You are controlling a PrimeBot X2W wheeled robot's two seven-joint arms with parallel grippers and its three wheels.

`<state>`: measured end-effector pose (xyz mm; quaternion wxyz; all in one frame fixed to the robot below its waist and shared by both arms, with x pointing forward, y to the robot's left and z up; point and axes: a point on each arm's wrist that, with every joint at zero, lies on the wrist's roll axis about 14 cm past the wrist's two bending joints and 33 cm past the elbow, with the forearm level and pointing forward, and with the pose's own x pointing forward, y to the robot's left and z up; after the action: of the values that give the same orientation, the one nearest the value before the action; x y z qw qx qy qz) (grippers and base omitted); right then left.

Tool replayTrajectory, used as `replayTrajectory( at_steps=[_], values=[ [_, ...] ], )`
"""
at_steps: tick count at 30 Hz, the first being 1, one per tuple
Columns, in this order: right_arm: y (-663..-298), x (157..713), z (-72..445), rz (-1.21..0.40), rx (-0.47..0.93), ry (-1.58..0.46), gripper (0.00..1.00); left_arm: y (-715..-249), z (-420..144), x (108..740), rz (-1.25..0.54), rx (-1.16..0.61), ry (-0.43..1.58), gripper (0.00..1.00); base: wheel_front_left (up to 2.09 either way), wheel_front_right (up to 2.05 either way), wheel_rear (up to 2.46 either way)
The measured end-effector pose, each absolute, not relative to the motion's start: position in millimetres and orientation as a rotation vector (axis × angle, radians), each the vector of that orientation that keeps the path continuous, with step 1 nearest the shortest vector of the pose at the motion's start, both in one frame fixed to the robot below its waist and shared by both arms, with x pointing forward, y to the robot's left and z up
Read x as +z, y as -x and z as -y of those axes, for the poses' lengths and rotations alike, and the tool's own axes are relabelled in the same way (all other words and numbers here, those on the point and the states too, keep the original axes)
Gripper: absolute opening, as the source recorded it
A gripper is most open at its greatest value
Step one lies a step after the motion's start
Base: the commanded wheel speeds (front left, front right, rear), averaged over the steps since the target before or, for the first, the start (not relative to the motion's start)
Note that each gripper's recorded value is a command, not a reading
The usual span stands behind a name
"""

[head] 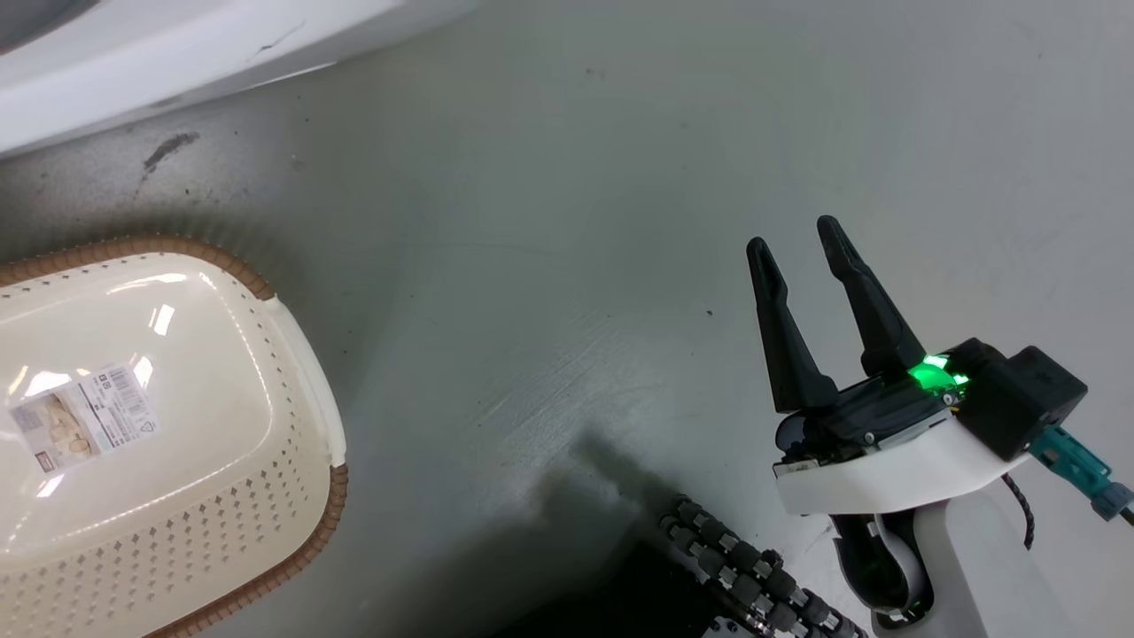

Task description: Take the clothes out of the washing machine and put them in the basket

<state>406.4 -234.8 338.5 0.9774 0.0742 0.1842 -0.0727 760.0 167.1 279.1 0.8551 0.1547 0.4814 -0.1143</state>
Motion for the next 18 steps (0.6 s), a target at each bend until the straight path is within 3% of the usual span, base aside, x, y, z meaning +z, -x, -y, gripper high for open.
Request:
replayTrajectory(
  at_steps=[8,18],
  values=[
    [-414,362,247,-0.302,-0.153,-0.101,1.0,-767,-144,322,-0.819,-0.311,-0.322,0.0,0.0,0.0,0.0],
    [-423,396,238,-0.2,-0.111,-0.09,1.0,-739,-133,377,-0.623,-0.389,-0.31,0.0,0.0,0.0,0.0]
  ],
)
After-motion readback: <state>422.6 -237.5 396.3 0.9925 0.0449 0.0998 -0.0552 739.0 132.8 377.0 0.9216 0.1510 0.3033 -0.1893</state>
